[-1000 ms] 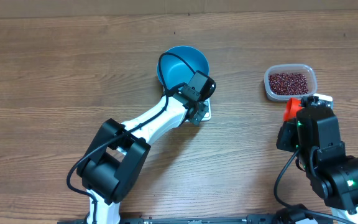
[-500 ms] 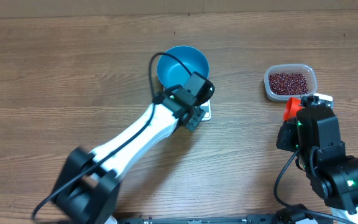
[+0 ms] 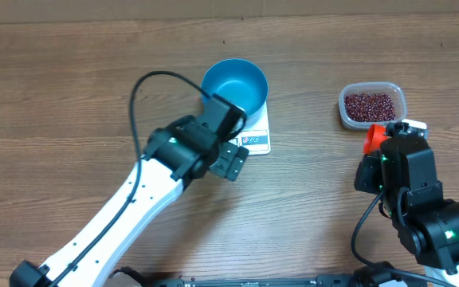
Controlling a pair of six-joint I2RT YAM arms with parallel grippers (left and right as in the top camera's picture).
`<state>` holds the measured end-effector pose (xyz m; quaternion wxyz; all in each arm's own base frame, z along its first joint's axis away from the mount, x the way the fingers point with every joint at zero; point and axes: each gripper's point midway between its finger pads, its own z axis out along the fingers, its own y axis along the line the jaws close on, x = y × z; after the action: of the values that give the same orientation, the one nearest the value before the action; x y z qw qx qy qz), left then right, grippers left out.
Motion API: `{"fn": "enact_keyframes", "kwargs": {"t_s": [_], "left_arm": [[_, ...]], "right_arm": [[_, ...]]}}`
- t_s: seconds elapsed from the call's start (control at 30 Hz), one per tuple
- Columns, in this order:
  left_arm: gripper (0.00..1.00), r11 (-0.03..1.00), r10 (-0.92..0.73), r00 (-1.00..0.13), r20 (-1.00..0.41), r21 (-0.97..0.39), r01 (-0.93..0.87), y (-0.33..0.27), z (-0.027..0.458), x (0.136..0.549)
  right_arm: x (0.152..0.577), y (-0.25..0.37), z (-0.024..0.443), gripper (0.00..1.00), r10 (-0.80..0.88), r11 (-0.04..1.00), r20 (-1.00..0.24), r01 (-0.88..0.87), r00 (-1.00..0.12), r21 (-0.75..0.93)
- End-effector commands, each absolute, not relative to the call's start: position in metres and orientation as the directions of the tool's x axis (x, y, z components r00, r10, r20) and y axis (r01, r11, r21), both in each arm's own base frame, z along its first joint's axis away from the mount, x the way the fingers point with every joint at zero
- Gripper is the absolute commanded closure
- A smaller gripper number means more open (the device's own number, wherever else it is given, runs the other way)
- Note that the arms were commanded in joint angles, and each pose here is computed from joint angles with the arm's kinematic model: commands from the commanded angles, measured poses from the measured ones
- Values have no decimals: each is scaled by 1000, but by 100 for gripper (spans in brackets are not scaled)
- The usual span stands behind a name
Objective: Scoop item into bowl and weigh 150g on scale
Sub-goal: 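Lift the left gripper off the scale and pull it back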
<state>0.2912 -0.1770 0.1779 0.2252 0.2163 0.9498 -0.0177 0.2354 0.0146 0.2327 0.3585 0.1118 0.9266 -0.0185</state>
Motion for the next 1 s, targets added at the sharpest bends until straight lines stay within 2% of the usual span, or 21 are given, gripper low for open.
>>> {"fn": "enact_keyframes", "kwargs": {"t_s": [0.0,0.2,0.5,0.6,0.8,0.97], "left_arm": [[0,938,327,-824,-464,49,344,-156,193,292],[0,925,348,-774,-528,63,374,-151,215,291],[0,892,382,-640,-667,85,443,-150,258,284],[0,859,390,-602,-697,41,510,-162,254,276],[0,861,378,-590,-713,36,507,-163,229,277],[0,861,373,-582,-722,36,507,-165,229,280]], "right_arm": [[239,15,245,96,202,973,-689,222,-696,61],[243,16,238,96,196,974,-669,224,-717,46],[246,15,236,96,193,972,-666,231,-720,33],[246,15,236,96,193,972,-666,231,-721,32],[246,15,236,96,194,972,-666,231,-720,33],[246,15,236,96,194,972,-668,231,-719,35]]}}
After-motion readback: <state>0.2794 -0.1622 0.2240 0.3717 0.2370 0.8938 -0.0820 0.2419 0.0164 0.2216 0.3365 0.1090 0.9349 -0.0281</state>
